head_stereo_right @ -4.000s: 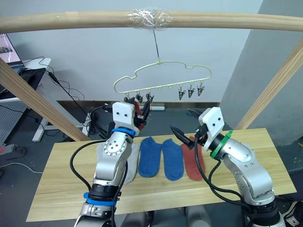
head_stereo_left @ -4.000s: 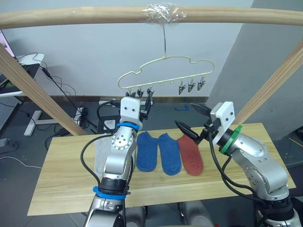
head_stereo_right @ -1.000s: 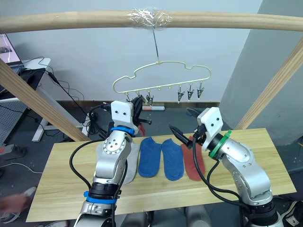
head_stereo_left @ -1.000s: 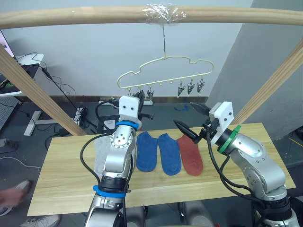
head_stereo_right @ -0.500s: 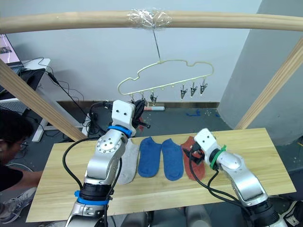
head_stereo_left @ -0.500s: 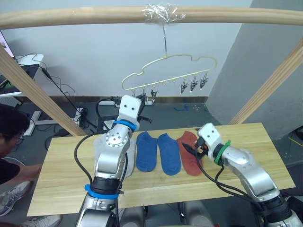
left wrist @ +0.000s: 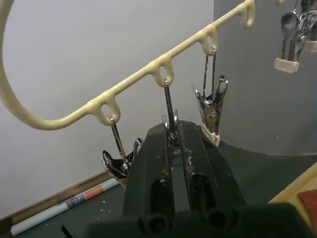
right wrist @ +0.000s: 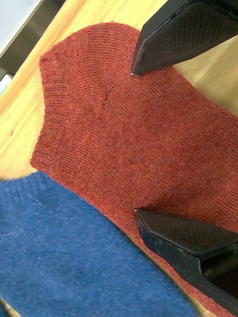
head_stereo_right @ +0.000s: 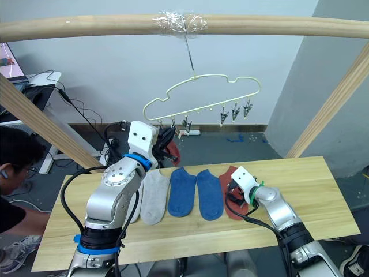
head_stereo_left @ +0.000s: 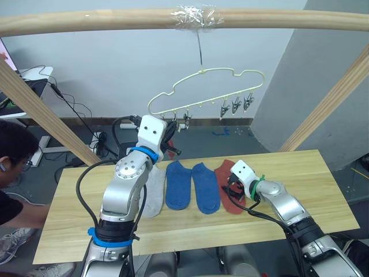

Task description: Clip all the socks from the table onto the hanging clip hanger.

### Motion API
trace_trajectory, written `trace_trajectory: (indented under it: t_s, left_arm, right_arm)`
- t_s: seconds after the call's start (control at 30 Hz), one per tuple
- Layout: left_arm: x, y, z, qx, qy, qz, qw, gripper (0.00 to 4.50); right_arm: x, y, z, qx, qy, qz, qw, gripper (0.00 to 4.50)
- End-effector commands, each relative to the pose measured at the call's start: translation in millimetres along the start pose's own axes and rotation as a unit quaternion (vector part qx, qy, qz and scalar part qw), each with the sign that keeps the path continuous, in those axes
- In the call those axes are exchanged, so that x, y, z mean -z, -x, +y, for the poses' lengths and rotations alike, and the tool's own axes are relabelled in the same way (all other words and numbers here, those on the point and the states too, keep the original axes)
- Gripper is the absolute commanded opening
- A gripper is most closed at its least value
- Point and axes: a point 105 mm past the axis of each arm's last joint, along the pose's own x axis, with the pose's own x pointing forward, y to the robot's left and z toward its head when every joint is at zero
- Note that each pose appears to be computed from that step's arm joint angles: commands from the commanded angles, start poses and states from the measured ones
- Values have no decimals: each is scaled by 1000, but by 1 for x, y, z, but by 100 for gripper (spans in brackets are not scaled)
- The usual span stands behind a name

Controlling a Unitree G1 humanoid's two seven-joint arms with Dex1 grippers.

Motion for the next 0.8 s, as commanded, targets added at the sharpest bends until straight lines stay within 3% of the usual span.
trace_trajectory:
  t_s: [0.03,0.1,0.33,0.47,0.8]
  left_arm:
    - [5,4,-1,1,2,12,1000,0]
    - [6,4,-1,-1,2,13,1000,0]
    - [9,7,0,5,8,22,1000,0]
    - [12,8,-5,29,47,33,998,0]
    - [17,20,-3,91,208,90,970,0]
  right_arm:
    - [12,-1,5,-14,-9,17,1000,432]
    - [18,0,7,-17,-8,27,999,393]
    - [32,9,6,-17,-11,39,999,154]
    - [21,19,-1,-1,0,8,1000,7]
    - [-49,63,10,8,88,-127,988,3]
